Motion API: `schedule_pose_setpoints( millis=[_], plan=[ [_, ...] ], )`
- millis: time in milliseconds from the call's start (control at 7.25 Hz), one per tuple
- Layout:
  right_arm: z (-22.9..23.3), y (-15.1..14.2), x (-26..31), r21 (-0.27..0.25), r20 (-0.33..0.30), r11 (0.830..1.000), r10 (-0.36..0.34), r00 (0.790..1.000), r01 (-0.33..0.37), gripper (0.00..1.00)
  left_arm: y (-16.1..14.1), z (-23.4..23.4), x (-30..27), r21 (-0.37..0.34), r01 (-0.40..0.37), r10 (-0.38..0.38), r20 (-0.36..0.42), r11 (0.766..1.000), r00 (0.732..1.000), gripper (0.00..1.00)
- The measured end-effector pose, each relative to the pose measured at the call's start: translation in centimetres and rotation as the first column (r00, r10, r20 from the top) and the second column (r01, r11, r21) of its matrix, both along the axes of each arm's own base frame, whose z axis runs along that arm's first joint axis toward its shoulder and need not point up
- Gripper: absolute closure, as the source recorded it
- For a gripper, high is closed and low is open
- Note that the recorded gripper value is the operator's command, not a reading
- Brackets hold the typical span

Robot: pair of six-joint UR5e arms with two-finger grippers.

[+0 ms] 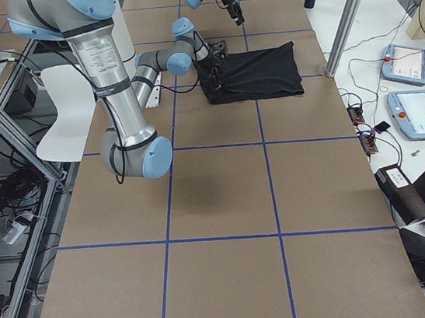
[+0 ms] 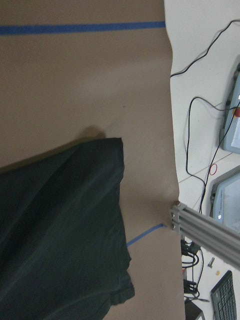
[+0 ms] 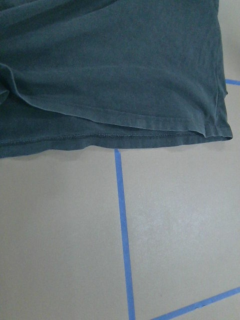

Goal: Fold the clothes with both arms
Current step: 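Lower both grippers to the shirt's corners nearest the robot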

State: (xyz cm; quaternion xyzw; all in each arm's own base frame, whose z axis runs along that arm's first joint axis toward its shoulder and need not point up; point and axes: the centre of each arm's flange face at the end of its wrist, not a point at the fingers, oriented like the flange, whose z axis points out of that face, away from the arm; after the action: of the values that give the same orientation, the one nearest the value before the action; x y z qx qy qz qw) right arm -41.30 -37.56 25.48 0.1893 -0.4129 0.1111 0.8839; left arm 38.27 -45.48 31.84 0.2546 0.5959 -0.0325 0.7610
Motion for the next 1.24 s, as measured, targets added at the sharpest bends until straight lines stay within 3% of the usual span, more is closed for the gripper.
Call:
schedule_pose_setpoints(
  millis=[276, 689, 1103, 1241],
  plan=[
    [0.8, 0.0, 1.5, 0.018, -0.001, 1.000, -0.014, 1.000, 0.014, 0.00, 6.3, 1.5, 2.8, -0.108, -0.026, 0.027, 0.005, 0.994, 1.000, 0.00],
    [0.8, 0.0, 1.8, 0.022, 0.001, 1.000, -0.008, 1.000, 0.008, 0.00, 12.1, 2.2, 6.8, -0.308, -0.033, 0.064, 0.090, 0.951, 0.994, 0.01],
    [0.6, -0.1, 1.8, 0.023, 0.004, 1.000, -0.005, 1.000, 0.005, 0.00, 16.9, 2.9, 10.7, -0.396, -0.039, 0.080, 0.087, 0.917, 0.993, 0.25],
    [0.6, -0.1, 1.8, 0.024, 0.006, 1.000, -0.004, 1.000, 0.004, 0.00, 17.9, 3.1, 11.7, -0.404, -0.046, 0.090, 0.090, 0.913, 0.992, 0.25]
  ],
)
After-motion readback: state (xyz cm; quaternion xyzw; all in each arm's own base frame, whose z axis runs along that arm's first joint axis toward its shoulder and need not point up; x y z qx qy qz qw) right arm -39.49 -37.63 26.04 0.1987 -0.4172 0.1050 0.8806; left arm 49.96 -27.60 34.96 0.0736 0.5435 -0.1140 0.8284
